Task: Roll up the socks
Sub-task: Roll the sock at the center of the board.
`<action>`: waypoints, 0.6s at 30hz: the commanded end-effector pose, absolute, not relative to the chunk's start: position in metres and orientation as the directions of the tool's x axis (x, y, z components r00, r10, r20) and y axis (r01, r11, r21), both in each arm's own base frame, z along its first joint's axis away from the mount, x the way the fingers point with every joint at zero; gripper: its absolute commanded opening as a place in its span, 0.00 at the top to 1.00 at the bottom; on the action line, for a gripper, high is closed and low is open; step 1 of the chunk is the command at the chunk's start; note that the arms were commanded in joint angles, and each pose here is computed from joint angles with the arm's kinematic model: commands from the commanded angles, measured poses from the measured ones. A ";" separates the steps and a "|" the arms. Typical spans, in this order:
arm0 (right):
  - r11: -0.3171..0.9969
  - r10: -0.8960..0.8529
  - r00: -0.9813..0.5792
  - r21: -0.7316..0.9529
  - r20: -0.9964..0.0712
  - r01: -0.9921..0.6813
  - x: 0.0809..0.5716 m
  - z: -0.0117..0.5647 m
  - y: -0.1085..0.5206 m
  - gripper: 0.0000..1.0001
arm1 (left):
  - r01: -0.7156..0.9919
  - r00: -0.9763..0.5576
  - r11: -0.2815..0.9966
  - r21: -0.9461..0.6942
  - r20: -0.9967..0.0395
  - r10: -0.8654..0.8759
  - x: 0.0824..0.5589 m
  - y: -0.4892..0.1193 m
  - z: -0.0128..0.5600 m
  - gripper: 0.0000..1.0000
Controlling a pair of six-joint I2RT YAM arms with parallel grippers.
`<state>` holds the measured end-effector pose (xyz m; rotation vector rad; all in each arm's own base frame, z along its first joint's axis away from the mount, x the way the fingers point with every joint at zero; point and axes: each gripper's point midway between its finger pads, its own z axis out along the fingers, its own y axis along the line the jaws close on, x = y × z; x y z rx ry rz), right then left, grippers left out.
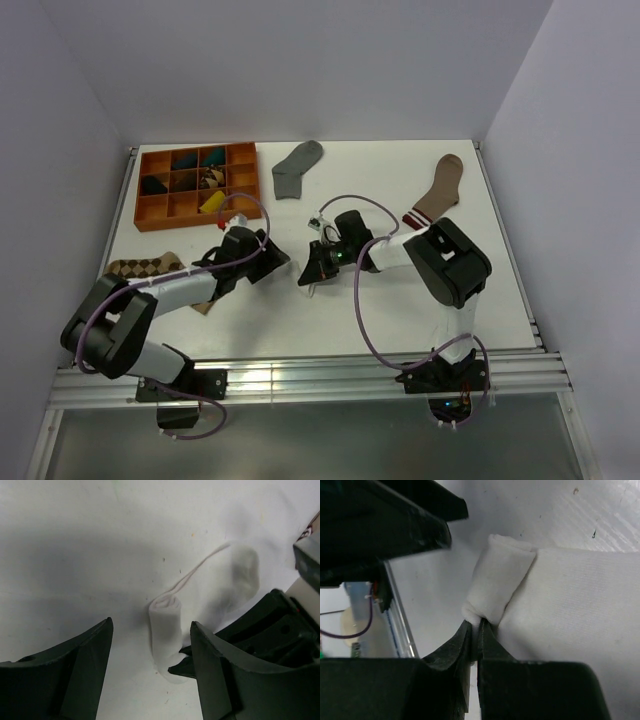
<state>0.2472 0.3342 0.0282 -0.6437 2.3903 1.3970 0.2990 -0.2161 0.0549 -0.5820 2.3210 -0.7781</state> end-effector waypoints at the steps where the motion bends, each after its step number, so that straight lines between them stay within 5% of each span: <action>1: 0.364 -0.236 -0.892 0.816 -0.386 -0.450 0.237 0.029 0.330 0.96 | -0.159 -0.726 0.698 -0.698 -0.397 -0.562 0.303 -0.242 0.064 0.32; 10: 0.368 -0.218 -0.907 0.830 -0.361 -0.419 0.248 0.024 0.325 0.96 | -0.190 -0.740 0.726 -0.661 -0.390 -0.548 0.304 -0.253 0.045 0.39; 18: 0.382 -0.203 -0.916 0.834 -0.346 -0.399 0.255 0.021 0.324 0.96 | -0.243 -0.757 0.761 -0.601 -0.374 -0.537 0.297 -0.252 0.024 0.56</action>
